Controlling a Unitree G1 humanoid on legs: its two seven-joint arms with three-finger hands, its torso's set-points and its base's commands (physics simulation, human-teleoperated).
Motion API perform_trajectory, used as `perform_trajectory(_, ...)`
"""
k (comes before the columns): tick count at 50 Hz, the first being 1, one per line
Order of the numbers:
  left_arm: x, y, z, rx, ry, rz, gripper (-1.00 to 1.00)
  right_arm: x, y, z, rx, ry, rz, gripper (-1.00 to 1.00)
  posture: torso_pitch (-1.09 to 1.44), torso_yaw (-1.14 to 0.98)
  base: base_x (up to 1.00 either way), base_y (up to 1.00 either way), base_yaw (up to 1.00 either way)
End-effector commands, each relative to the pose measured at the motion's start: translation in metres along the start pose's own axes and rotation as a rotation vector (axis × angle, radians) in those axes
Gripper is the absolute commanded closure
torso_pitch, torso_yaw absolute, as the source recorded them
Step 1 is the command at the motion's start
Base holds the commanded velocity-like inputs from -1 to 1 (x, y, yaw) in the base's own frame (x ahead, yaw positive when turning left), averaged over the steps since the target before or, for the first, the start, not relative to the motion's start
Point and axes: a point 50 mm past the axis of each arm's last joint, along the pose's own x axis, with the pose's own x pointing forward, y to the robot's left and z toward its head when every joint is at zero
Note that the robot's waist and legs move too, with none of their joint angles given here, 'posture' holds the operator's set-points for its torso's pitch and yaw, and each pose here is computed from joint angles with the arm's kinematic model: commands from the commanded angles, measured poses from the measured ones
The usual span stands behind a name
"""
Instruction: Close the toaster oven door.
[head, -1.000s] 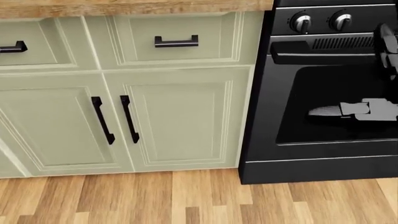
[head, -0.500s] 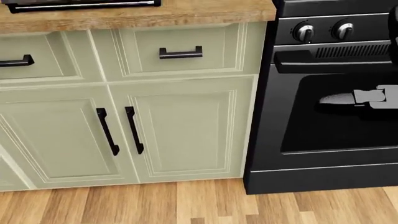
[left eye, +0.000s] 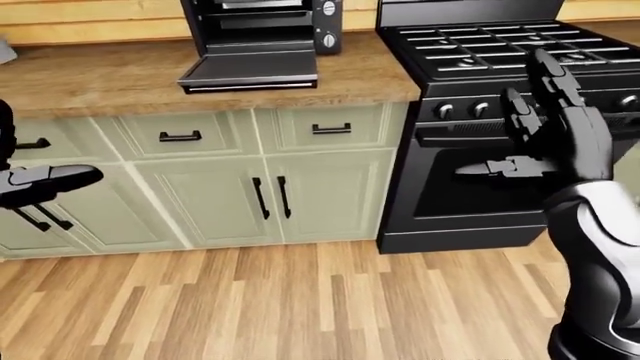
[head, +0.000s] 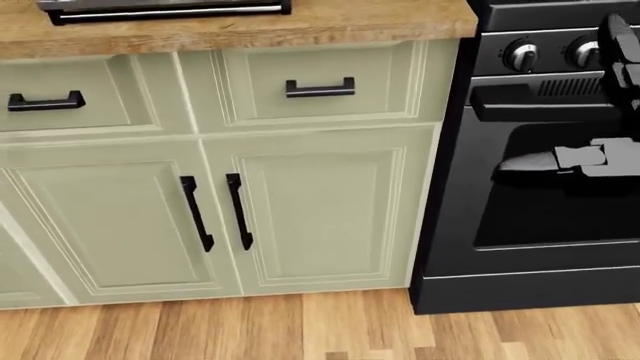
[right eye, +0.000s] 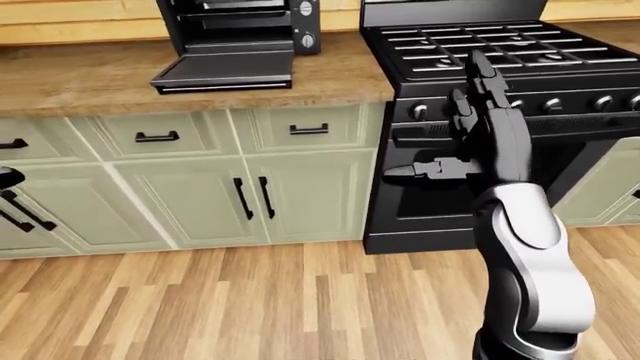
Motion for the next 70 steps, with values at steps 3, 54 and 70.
perform_trajectory(3, -0.0011, -0.0041, 0.0195, 0.017, -0.099, -0.023, -1.0, -0.0019, -0.0048, 0.0206, -0.023, -0.105, -0.028, -1.0, 0.0, 0.0, 0.0, 0.14, 0.0)
perform_trajectory(54, -0.0012, -0.002, 0.0222, 0.028, -0.112, -0.016, -1.0, -0.0055, -0.0006, 0.0202, -0.02, -0.106, 0.002, -1.0, 0.0, 0.0, 0.0, 0.11, 0.0)
perform_trajectory(70, -0.002, -0.0021, 0.0213, 0.027, -0.111, -0.019, -1.0, -0.0072, -0.0003, 0.0204, -0.021, -0.107, 0.007, -1.0, 0.0, 0.0, 0.04, 0.03, 0.0)
